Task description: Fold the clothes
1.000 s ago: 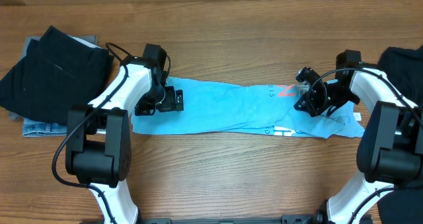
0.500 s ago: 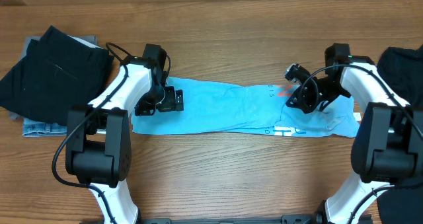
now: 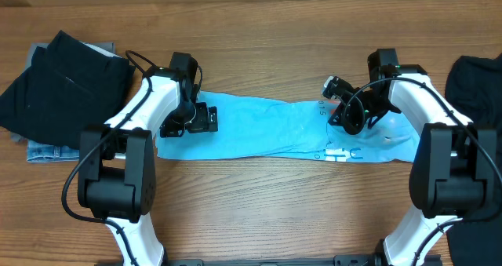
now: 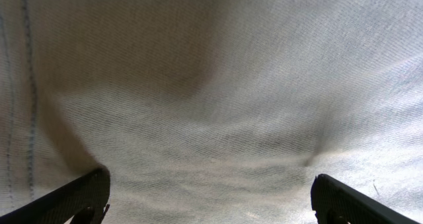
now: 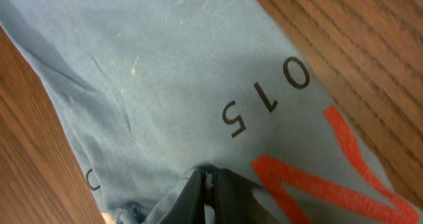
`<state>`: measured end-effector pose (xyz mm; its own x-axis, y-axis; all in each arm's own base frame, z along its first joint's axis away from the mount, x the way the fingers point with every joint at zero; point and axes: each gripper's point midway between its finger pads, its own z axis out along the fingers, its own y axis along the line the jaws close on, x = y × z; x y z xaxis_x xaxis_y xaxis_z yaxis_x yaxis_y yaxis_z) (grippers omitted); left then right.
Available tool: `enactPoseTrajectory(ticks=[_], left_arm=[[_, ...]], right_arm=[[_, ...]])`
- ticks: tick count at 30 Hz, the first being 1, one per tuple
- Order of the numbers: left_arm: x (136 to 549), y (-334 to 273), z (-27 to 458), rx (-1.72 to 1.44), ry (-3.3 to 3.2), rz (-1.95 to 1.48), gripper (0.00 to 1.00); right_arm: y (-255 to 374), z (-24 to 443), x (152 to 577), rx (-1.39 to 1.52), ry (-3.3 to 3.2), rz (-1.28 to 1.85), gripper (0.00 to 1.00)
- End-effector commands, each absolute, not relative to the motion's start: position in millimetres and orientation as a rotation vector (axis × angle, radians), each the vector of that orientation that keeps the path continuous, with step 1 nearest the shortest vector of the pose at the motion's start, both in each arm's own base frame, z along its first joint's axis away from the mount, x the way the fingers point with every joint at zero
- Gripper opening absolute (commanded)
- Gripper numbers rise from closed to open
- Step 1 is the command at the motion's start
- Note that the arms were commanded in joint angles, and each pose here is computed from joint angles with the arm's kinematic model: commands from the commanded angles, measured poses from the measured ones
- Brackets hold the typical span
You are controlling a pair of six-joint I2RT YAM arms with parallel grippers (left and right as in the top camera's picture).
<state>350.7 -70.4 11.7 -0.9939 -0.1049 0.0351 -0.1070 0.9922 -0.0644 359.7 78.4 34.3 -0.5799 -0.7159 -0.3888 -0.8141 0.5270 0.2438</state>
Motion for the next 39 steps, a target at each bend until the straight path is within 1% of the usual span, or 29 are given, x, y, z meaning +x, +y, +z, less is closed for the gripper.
enactPoseTrajectory(ticks=[1, 2, 3, 4, 6, 7, 8, 14, 17, 18, 19, 20, 24, 29, 31, 34, 38, 39], left_arm=[[350, -71, 17, 0.158, -3.116, 0.113, 1.0], [350, -71, 17, 0.158, -3.117, 0.113, 1.0], [350, -71, 17, 0.158, -3.117, 0.113, 1.0], [350, -71, 17, 0.158, -3.116, 0.113, 1.0], [350, -71, 17, 0.158, -3.117, 0.113, 1.0], [350, -71, 17, 0.158, -3.116, 0.113, 1.0], [350, -71, 17, 0.158, -3.117, 0.113, 1.0], [350, -71, 17, 0.158, -3.117, 0.113, 1.0], [350, -71, 17, 0.158, -3.117, 0.113, 1.0], [350, -71, 17, 0.158, -3.116, 0.113, 1.0], [350, -71, 17, 0.158, -3.117, 0.113, 1.0], [350, -71, 17, 0.158, -3.117, 0.113, 1.0], [350, -71, 17, 0.158, -3.117, 0.113, 1.0], [350, -71, 17, 0.158, -3.117, 0.113, 1.0], [350, -71, 17, 0.158, -3.117, 0.113, 1.0], [350, -71, 17, 0.158, -3.117, 0.113, 1.0], [350, -71, 17, 0.158, -3.116, 0.113, 1.0], [350, -71, 17, 0.158, -3.117, 0.113, 1.0]], right_arm=[[79, 38, 369, -1.32, 2.495, 0.547, 0.04], [79, 38, 370, -1.318, 2.493, 0.545, 0.05], [79, 38, 370, -1.315, 2.495, 0.546, 0.12], [79, 38, 371, -1.313, 2.494, 0.544, 0.23], [79, 39, 373, -1.278, 2.508, 0.542, 0.31], [79, 41, 377, -1.226, 2.525, 0.539, 0.38], [79, 44, 380, -1.191, 2.535, 0.536, 0.4], [70, 87, 408, -0.935, 2.586, 0.475, 0.41], [37, 113, 417, -0.656, 2.714, 0.301, 0.43], [25, 118, 415, -0.574, 2.758, 0.254, 0.44], [14, 121, 409, -0.488, 2.809, 0.218, 0.47], [6, 121, 402, -0.433, 2.853, 0.2, 0.49], [-21, 112, 371, -0.188, 3.021, 0.16, 0.49], [-48, 107, 356, 0.186, 3.077, 0.166, 0.47], [-57, 103, 354, 0.241, 3.075, 0.168, 0.45], [-61, 92, 349, 0.268, 3.085, 0.176, 0.4], [-53, 79, 327, 0.281, 3.165, 0.213, 0.35], [-49, 73, 320, 0.328, 3.187, 0.236, 0.34]])
